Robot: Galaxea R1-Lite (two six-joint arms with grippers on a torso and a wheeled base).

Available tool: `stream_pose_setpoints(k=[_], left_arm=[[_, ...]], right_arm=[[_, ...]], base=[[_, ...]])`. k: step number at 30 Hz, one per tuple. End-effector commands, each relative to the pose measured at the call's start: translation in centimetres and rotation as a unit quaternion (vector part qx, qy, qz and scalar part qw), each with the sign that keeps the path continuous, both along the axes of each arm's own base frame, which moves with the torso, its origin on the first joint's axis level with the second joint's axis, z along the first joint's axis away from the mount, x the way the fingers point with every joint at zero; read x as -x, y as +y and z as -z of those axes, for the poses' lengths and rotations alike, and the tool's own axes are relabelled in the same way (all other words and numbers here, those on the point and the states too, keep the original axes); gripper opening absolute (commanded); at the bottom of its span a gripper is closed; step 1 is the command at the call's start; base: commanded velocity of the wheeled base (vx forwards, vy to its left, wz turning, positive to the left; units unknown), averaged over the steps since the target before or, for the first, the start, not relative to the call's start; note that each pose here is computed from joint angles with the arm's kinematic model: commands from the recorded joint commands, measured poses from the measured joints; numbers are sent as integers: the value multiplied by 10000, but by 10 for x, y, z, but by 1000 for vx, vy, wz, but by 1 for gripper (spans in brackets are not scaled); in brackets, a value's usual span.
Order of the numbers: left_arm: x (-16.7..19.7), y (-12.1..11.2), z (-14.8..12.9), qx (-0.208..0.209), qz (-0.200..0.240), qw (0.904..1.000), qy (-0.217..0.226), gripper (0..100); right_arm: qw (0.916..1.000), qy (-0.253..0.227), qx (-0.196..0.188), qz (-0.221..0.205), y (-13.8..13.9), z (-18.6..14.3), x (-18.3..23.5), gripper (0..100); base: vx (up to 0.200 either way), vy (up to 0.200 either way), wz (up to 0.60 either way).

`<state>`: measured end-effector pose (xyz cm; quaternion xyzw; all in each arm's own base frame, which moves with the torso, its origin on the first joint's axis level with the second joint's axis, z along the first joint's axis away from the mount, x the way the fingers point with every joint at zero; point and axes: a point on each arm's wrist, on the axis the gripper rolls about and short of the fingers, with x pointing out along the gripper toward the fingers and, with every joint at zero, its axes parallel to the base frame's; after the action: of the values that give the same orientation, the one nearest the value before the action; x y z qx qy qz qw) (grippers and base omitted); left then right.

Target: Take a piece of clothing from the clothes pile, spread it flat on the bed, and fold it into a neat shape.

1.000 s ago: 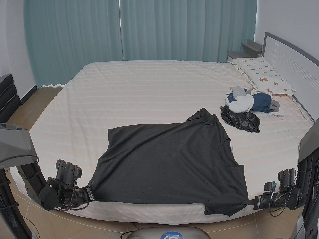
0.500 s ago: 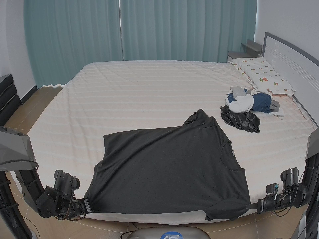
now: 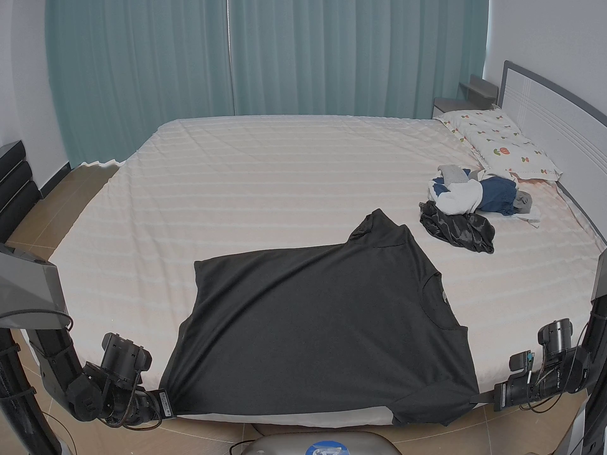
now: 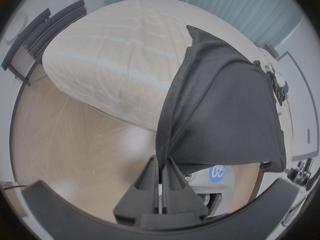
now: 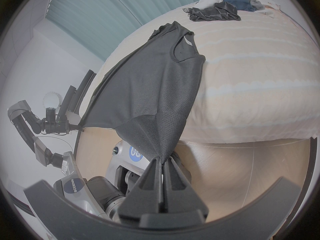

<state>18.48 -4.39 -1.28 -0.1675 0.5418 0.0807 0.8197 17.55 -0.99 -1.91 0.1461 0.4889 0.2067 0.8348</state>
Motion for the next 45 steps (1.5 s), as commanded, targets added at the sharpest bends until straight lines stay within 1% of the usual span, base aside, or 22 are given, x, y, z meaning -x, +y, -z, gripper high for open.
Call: stream_pose_setpoints(k=[1,4,6,9,10,11,12,13,14,16,20,22,23,25,28,29,30,31,35,40,42,45], left_arm=[[6,2,1,-133,250,9996,81,0],[1,2,0,-115,218,9997,-17,0],[-3,1,-3,-75,184,9997,-127,0],[-11,0,-12,6,148,9990,-424,0],[-17,0,-18,45,116,9981,-596,0],[-17,0,-18,47,109,9981,-611,0],[-24,-1,-24,108,50,9966,-818,0],[-25,0,-25,114,42,9963,-848,0],[-32,0,-32,171,-31,9943,-1048,0],[-39,1,-40,217,-104,9920,-1241,0],[-51,2,-56,322,-256,9902,-1333,0],[-56,3,-65,457,-356,9892,-1348,0],[-61,2,-75,667,-465,9875,-1353,0],[-66,4,-86,885,-609,9855,-1314,0],[-67,6,-91,964,-671,9853,-1243,0],[-69,11,-95,1020,-733,9851,-1173,0],[-68,13,-95,1041,-753,9851,-1139,0],[-68,14,-96,1050,-761,9851,-1130,0],[-63,24,-93,1218,-850,9857,-797,0],[-58,29,-89,1156,-929,9876,-520,0],[-53,29,-86,1054,-831,9906,-257,0],[-50,29,-84,963,-682,9930,-48,0]], right_arm=[[10000,35,-2,-6,1,-2,5,0],[9999,-156,-21,2,0,-5,2,0],[9993,-341,-122,-44,0,-9,0,0],[9973,-666,-290,-84,0,-14,-5,0],[9963,-789,-345,-46,0,-16,-9,0],[9962,-793,-354,-45,0,-16,-9,0],[9950,-931,-372,-2,-1,-18,-14,0],[9946,-965,-371,1,-1,-18,-15,0],[9933,-1093,-382,21,-2,-20,-20,0],[9914,-1239,-409,63,-2,-22,-26,0],[9880,-1444,-512,179,-3,-28,-40,0],[9863,-1540,-549,221,-3,-31,-46,0],[9844,-1632,-591,274,-4,-34,-52,0],[9820,-1737,-653,358,-5,-39,-59,0],[9802,-1778,-740,452,-5,-43,-61,0],[9802,-1778,-740,452,-5,-43,-61,0],[9773,-1839,-872,585,-6,-51,-63,0],[9772,-1839,-875,599,-6,-51,-63,0],[9780,-1795,-867,615,-5,-51,-60,0],[9785,-1765,-873,621,-5,-50,-58,0],[9791,-1731,-876,615,-5,-49,-56,0],[9797,-1693,-880,611,-5,-48,-56,0]], base=[[0,0,0],[0,0,0],[0,0,0],[0,0,0],[0,0,0],[0,0,0],[0,0,0],[0,0,0],[0,0,0],[0,0,0],[0,0,0],[0,0,0],[0,0,0],[0,0,0],[0,0,0],[0,0,0],[0,0,0],[0,0,0],[0,0,0],[0,0,0],[0,0,0],[0,0,0]])
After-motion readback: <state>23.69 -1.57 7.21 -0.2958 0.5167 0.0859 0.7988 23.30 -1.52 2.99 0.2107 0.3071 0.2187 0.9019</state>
